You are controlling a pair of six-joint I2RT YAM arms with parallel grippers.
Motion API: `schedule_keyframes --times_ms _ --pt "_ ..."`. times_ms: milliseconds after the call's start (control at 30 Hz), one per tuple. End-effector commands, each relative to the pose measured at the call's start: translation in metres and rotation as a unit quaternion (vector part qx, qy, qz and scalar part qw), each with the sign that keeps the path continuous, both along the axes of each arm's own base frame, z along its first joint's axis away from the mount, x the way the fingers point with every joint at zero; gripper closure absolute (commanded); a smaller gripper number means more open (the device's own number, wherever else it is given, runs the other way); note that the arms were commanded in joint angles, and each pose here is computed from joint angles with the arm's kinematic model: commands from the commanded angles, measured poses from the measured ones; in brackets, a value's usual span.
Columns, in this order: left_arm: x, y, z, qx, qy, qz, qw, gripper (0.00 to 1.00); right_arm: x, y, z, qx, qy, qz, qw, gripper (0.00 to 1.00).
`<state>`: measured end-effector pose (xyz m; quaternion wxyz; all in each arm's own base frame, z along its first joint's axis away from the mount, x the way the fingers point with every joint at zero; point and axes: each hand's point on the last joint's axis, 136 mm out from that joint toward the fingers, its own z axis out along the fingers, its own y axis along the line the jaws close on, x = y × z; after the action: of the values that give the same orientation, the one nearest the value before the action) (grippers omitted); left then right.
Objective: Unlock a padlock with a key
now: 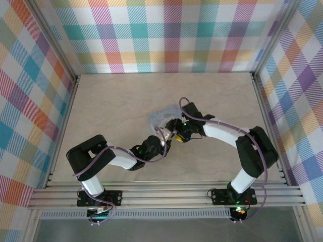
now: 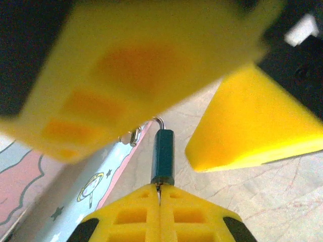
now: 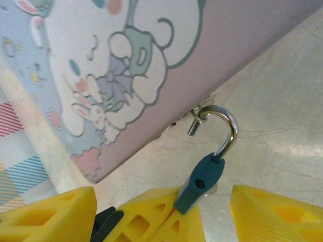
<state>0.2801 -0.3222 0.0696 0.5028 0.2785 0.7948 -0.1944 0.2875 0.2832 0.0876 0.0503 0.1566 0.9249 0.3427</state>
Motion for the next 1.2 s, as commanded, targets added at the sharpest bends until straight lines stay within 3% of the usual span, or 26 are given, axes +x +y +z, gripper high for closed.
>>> schedule_keyframes --times_ms 0,433,600,733,900,1167 --pt "-0.002 0.000 0.001 0.031 -0.009 -0.009 0.999 1.00 -0.008 -0.001 0.008 0.014 -0.006 -0.008 1.000 0.30" --pt "-0.004 -0.008 0.008 0.051 -0.025 -0.023 0.998 1.00 -0.014 0.014 -0.004 0.030 0.010 -0.001 1.000 0.51" --pt "-0.003 -0.007 0.010 0.050 -0.027 -0.018 0.998 1.00 -0.015 0.017 -0.009 0.029 0.018 0.003 0.999 0.50" --pt "-0.002 -0.004 0.013 0.044 -0.030 -0.008 0.999 1.00 -0.017 0.019 -0.012 0.027 0.022 0.007 0.999 0.44" --pt "-0.001 -0.001 0.014 0.046 -0.032 -0.001 0.998 1.00 -0.022 0.020 -0.015 0.023 0.026 0.013 0.999 0.46" --pt "-0.004 0.000 0.023 0.029 -0.035 -0.004 0.999 1.00 -0.022 0.022 -0.020 0.015 0.025 0.015 0.999 0.79"
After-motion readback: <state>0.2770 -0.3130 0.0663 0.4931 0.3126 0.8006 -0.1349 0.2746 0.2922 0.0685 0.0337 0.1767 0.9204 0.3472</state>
